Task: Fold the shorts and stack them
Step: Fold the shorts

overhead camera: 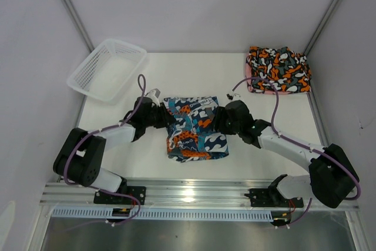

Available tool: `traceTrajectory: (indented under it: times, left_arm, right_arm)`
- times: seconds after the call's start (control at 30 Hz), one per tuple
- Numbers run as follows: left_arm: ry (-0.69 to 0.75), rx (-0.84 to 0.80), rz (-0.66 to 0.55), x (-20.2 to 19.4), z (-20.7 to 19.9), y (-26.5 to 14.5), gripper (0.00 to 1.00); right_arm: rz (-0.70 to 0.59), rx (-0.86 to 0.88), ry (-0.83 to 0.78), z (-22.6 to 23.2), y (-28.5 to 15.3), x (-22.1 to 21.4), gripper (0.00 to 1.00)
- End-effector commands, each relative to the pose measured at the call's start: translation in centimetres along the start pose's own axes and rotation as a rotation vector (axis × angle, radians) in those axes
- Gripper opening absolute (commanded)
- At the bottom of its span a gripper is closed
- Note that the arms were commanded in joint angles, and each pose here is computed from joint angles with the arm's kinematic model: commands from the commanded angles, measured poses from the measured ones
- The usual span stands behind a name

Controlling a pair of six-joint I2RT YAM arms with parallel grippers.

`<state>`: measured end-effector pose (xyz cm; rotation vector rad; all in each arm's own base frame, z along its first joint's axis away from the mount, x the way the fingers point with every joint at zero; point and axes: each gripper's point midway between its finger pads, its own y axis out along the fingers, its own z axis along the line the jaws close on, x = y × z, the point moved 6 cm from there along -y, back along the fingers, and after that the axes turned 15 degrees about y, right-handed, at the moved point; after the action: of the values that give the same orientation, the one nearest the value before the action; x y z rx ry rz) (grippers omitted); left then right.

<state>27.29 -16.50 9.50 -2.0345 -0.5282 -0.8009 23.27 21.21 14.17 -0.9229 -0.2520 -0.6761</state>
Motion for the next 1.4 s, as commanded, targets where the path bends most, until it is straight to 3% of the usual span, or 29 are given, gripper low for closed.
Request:
traceTrajectory:
  times: [0.0,0.03,0.13,0.33,0.53,0.9,0.97,1.07,1.2,1.37]
  left_arm:
    - [0.043,-0.050,-0.078,2.8,-0.8,0.9,0.27]
    - [0.045,-0.052,-0.079,2.8,-0.8,1.0,0.15]
    - [0.053,-0.080,-0.085,3.4,-1.2,0.9,0.00]
    - [0.052,-0.141,-0.151,6.6,-2.5,-1.4,0.00]
    - [0.023,-0.115,-0.160,8.4,-0.8,-2.1,0.00]
    - [-0.001,0.074,0.008,4.6,4.5,2.3,0.00]
    - [0.007,0.115,0.047,3.9,5.2,2.6,0.00]
    - [0.024,0.168,0.064,3.9,5.8,2.4,0.00]
    - [0.047,0.226,0.062,4.7,6.2,1.9,0.00]
    - [0.064,0.249,0.073,5.6,6.3,1.9,0.00]
  right_arm:
    - [-0.020,0.047,-0.005,0.6,0.0,0.5,0.59]
    - [-0.017,0.044,-0.005,0.4,0.1,0.4,0.59]
    - [-0.012,0.047,0.000,0.2,0.4,0.5,0.58]
    - [-0.012,0.050,0.006,-0.2,0.3,0.6,0.57]
    - [-0.008,0.056,0.013,-0.4,0.5,0.6,0.57]
    - [0.024,0.107,0.005,0.2,1.2,0.4,0.56]
    - [0.052,0.186,-0.002,1.4,1.3,0.3,0.56]
    - [0.130,0.301,0.017,2.6,2.1,0.1,0.50]
    - [0.209,0.451,0.076,3.9,3.6,0.0,0.34]
    - [0.352,0.477,0.169,3.5,6.4,-1.8,0.25]
